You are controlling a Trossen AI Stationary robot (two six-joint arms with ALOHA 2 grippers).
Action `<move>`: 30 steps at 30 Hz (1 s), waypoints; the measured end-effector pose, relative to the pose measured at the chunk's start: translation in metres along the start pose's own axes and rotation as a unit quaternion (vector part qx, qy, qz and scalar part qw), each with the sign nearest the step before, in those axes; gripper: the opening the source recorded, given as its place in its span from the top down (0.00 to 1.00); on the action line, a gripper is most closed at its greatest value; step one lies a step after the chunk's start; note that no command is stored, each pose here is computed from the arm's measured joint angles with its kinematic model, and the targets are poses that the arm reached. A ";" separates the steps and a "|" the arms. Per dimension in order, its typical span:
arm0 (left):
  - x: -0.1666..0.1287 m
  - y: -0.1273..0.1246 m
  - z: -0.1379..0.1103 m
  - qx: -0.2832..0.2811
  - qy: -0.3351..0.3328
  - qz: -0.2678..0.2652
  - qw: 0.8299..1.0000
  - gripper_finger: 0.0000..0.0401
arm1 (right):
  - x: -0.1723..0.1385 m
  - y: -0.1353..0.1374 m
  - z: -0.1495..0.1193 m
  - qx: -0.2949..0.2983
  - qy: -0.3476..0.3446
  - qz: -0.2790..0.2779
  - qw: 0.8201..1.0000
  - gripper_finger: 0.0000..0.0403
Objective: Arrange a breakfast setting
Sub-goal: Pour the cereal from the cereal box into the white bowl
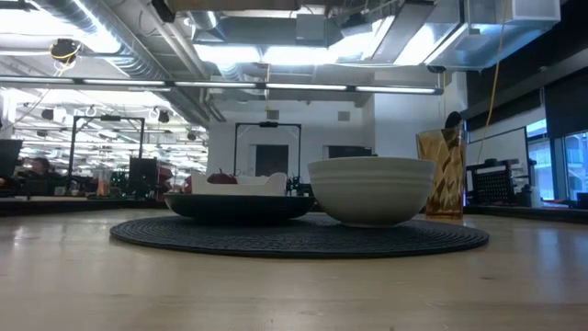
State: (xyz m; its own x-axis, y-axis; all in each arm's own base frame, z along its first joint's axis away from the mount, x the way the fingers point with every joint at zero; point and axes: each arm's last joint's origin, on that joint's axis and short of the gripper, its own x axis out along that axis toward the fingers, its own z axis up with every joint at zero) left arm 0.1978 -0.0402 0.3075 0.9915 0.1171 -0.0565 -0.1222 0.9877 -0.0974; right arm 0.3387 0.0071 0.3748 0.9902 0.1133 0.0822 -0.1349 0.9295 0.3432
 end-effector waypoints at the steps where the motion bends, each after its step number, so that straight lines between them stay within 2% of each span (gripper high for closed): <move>1: 0.000 0.000 0.000 -0.008 -0.001 -0.001 1.000 0.50 | 0.000 0.000 -0.001 0.000 0.005 0.003 1.000 0.85; 3: 0.000 0.000 0.001 -0.020 -0.005 -0.002 1.000 0.47 | 0.000 0.000 -0.001 -0.003 0.011 0.008 1.000 0.95; 8: -0.014 0.000 0.012 -0.032 -0.035 -0.010 0.999 0.36 | 0.000 -0.002 -0.009 -0.009 0.048 0.001 0.999 0.96; 12: -0.032 0.003 0.024 -0.046 -0.068 -0.017 0.996 0.28 | -0.002 -0.001 -0.011 -0.029 0.070 0.017 0.997 0.97; 15: -0.046 0.007 0.037 -0.065 -0.107 -0.008 0.992 0.26 | -0.002 0.003 -0.013 -0.036 0.075 0.028 0.996 0.97; 18: -0.052 0.008 0.051 -0.072 -0.124 0.006 0.990 0.27 | -0.001 0.002 -0.016 -0.053 0.083 0.027 0.995 0.98; 21: -0.052 0.007 0.064 -0.065 -0.135 0.012 0.989 0.33 | -0.001 0.001 -0.018 -0.055 0.094 0.024 0.994 0.97; 25: -0.048 0.004 0.076 -0.052 -0.132 0.014 0.990 0.48 | -0.001 0.000 -0.019 -0.066 0.099 0.023 0.993 0.97; 28: -0.047 0.003 0.081 -0.042 -0.113 0.022 0.993 0.66 | -0.001 0.000 -0.020 -0.063 0.103 0.021 0.992 0.97; 30: -0.048 0.003 0.082 -0.026 -0.083 0.017 0.996 0.82 | -0.001 -0.001 -0.020 -0.058 0.103 0.014 0.993 0.92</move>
State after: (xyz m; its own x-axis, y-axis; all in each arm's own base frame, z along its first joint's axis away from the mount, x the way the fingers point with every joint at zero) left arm 0.1534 -0.0344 0.3918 0.9799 0.1698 0.1045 -0.1532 0.9766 -0.1507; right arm 0.3382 0.0135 0.3559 0.9744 0.1975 -0.1071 -0.1686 0.9578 0.2326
